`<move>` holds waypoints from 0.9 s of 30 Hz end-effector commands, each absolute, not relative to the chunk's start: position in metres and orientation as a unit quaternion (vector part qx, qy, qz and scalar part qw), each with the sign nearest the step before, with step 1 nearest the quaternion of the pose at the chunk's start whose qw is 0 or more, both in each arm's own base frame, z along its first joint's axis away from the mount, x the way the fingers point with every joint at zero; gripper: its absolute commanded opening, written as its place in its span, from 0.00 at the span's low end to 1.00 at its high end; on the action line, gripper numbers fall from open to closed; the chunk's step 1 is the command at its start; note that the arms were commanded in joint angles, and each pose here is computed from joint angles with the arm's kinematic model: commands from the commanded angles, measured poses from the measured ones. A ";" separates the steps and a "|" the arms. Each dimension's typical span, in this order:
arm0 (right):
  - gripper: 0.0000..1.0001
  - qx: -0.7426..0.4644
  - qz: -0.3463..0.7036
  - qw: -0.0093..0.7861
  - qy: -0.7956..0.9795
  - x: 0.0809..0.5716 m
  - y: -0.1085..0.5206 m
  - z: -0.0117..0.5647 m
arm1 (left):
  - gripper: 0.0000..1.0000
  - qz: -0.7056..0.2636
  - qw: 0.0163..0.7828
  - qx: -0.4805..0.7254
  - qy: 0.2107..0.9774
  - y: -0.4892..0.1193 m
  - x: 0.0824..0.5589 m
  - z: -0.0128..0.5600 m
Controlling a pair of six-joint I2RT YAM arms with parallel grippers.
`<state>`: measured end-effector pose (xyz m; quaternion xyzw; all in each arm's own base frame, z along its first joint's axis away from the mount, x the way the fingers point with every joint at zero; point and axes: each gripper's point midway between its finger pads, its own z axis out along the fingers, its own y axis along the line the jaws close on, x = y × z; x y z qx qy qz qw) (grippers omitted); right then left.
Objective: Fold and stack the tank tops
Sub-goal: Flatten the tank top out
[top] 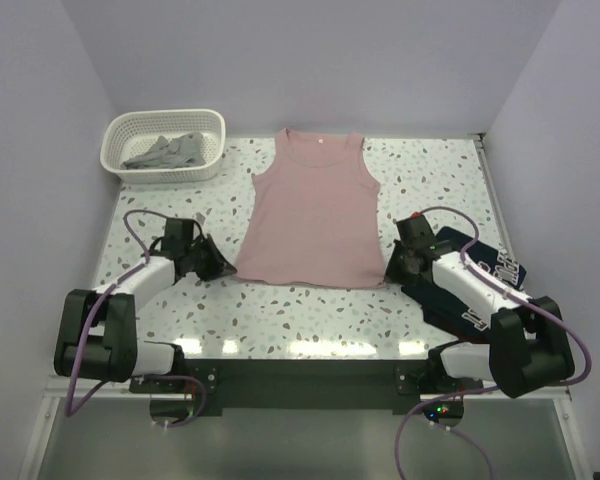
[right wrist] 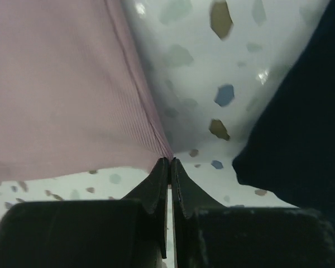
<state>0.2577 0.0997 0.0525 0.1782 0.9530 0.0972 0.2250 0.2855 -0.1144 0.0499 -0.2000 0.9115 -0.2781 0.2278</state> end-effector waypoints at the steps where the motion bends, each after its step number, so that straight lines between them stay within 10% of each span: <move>1: 0.00 0.198 0.110 0.205 0.952 0.241 0.100 0.034 | 0.00 -0.303 0.248 -0.180 0.902 -0.119 0.274 0.059; 17: 0.00 0.213 0.066 0.155 0.962 0.176 0.075 0.028 | 0.12 -0.276 0.182 -0.197 0.923 -0.112 0.213 0.045; 23: 0.48 0.215 0.081 0.146 0.962 0.155 0.075 0.039 | 0.38 -0.289 0.187 -0.171 0.923 -0.115 0.205 0.061; 27: 0.58 0.205 0.102 0.173 0.958 0.160 0.079 0.067 | 0.47 -0.283 0.240 -0.150 0.916 -0.110 0.220 0.100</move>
